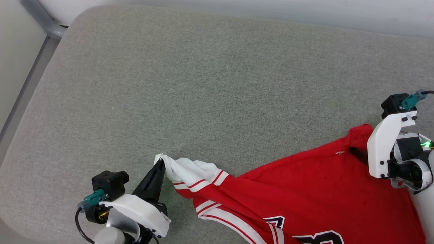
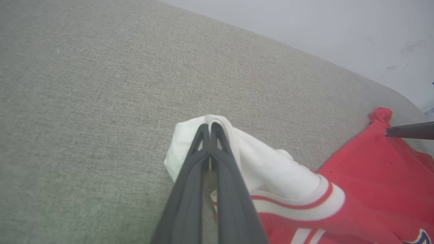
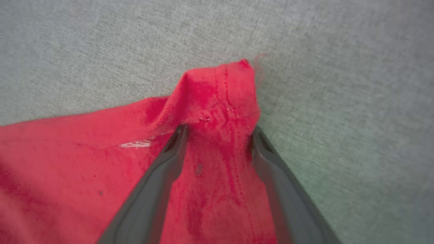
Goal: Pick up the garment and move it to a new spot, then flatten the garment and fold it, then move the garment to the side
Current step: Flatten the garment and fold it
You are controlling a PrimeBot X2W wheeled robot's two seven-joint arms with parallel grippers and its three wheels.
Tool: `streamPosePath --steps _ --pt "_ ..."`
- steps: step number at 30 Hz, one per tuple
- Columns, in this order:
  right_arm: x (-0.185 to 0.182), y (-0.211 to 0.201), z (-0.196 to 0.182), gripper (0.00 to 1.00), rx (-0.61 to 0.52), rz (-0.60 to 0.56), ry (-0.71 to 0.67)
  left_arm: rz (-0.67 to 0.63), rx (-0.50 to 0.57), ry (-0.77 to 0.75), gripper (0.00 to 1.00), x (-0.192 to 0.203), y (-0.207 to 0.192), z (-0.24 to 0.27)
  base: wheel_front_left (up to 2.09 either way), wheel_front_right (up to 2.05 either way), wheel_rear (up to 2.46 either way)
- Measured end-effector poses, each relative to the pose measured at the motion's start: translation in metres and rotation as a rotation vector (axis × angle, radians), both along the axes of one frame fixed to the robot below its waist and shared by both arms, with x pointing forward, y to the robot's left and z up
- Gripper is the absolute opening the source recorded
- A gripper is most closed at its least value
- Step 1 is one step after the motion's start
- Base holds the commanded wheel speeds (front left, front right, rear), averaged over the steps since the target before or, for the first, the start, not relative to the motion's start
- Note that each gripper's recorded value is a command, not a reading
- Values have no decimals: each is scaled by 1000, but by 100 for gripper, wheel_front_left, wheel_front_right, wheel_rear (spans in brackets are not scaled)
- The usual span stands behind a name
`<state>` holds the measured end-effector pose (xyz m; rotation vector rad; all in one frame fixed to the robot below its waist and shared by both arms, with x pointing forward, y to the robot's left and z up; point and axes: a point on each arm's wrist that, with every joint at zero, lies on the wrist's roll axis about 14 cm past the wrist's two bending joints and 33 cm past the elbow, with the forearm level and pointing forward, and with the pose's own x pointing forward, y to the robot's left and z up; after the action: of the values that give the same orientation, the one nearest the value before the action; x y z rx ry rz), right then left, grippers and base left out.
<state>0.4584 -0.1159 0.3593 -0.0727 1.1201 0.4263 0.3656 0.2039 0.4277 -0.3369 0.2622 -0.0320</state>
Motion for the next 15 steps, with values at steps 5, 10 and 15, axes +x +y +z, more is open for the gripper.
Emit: streamPosePath --steps 5,10,15 --pt "2 3 5 0 23 -2 -15 -6 0 -4 0 2 -1 1 0 0 0" --pt "13 5 27 0 71 -24 -109 -9 15 -29 0 3 4 10 0 0 0" --pt "29 -2 63 0 102 -59 -246 6 41 -112 0 19 15 37 0 0 0"
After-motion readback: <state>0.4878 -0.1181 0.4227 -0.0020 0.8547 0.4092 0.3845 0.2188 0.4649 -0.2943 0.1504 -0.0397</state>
